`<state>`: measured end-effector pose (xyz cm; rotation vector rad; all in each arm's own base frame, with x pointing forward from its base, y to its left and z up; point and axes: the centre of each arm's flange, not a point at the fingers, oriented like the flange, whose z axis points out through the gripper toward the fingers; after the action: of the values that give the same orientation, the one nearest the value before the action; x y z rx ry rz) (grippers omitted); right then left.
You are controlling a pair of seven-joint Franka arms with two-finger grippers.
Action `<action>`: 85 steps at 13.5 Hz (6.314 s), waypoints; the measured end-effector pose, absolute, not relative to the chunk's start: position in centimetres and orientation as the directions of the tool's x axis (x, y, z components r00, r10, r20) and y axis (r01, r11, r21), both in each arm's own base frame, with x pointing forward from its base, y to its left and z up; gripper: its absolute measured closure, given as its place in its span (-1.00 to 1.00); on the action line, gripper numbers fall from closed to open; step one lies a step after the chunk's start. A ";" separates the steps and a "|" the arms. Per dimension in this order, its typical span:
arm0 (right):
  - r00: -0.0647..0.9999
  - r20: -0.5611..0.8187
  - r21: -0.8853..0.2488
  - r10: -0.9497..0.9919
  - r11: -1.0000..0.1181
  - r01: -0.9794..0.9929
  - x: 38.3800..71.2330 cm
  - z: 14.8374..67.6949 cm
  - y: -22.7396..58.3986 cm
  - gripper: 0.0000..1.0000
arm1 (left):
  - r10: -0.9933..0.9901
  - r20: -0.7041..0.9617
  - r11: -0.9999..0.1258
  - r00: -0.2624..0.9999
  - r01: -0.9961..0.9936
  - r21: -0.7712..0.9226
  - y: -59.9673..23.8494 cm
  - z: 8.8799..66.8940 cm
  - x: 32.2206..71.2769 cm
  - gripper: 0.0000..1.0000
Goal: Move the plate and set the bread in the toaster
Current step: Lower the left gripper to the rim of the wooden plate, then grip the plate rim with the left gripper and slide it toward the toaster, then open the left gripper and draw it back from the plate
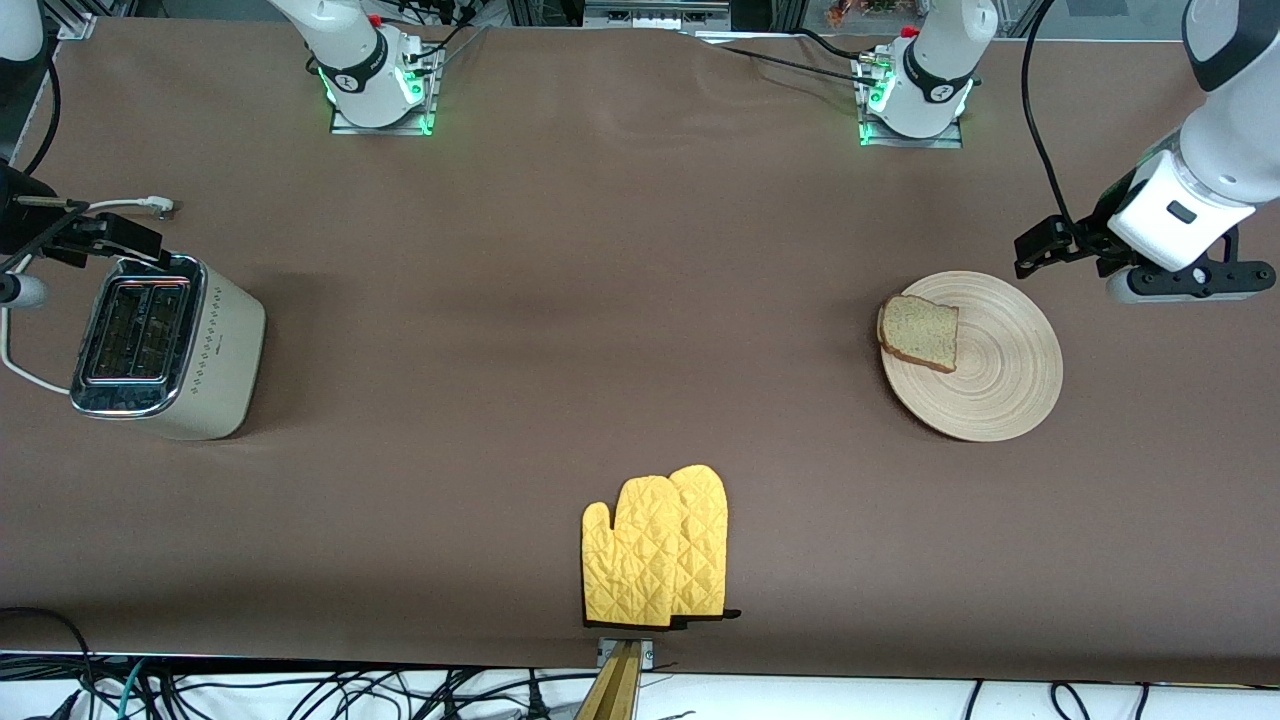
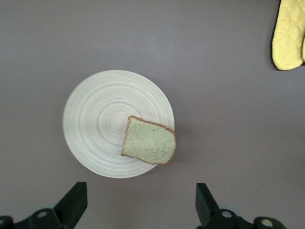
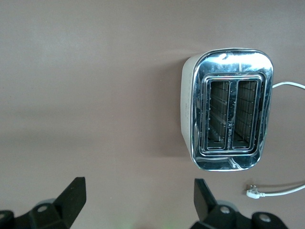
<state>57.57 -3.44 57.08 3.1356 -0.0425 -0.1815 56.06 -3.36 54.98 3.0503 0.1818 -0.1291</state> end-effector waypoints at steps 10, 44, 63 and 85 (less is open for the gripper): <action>0.993 -0.115 0.002 -0.029 -1.000 -0.029 57.6 57.1 -3.5 -1.00 | 0.107 -0.227 -0.843 0.968 0.209 0.496 20.1 36.6 59.3 -1.00; 0.993 -0.115 0.002 -0.029 -1.000 -0.029 57.6 57.1 -3.5 -1.00 | -0.219 -0.057 -0.304 0.974 -0.013 0.953 20.2 13.5 55.2 0.82; 0.993 -0.115 0.002 -0.029 -1.000 -0.029 57.6 57.1 -3.6 -1.00 | -0.036 -0.127 -0.384 0.991 0.104 0.918 -20.5 8.9 57.8 0.82; 0.985 -0.169 -0.002 0.015 -1.000 0.015 59.3 53.3 -1.1 -1.00 | -0.327 -0.014 -0.907 0.945 -0.310 0.284 -6.1 41.3 61.4 -1.00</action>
<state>59.25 -1.05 53.29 3.1309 0.0233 -0.2672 61.36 -6.07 41.30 2.8191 -0.4710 -0.0883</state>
